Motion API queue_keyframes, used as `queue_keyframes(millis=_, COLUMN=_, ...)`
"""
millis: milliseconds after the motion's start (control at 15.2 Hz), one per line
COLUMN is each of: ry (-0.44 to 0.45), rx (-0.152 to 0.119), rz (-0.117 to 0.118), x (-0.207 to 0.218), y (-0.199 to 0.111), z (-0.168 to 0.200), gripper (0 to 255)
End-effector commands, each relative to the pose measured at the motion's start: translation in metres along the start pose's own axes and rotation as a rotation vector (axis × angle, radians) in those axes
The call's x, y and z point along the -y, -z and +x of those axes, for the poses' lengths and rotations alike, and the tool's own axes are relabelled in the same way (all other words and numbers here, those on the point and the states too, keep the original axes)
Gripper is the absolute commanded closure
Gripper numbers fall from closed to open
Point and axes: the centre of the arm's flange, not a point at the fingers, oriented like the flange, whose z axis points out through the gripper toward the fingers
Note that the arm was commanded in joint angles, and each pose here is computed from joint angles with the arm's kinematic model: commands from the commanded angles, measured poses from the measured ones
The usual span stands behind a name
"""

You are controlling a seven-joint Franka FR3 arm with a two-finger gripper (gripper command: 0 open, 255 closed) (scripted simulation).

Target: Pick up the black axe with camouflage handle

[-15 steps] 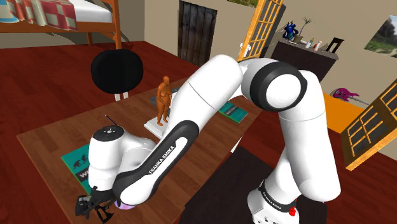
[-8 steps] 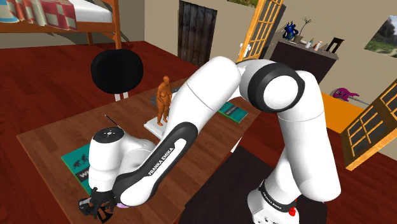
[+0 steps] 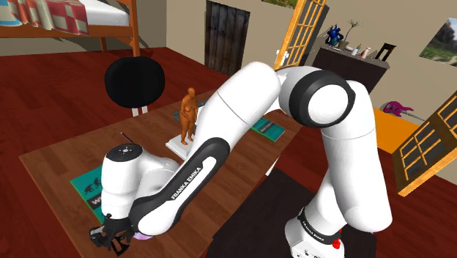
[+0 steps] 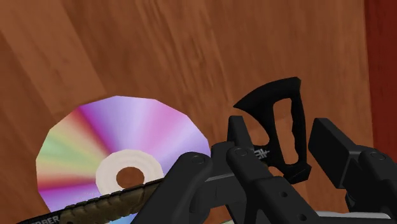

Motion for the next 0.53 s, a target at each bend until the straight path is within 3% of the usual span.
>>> queue_keyframes(millis=0, ry=0.0, rx=0.0, rz=0.0, x=0.001, y=0.01, z=0.0, gripper=255)
queue_keyframes(millis=462, ry=0.0, rx=0.0, rz=0.0, x=0.008, y=0.046, z=-0.003, gripper=255)
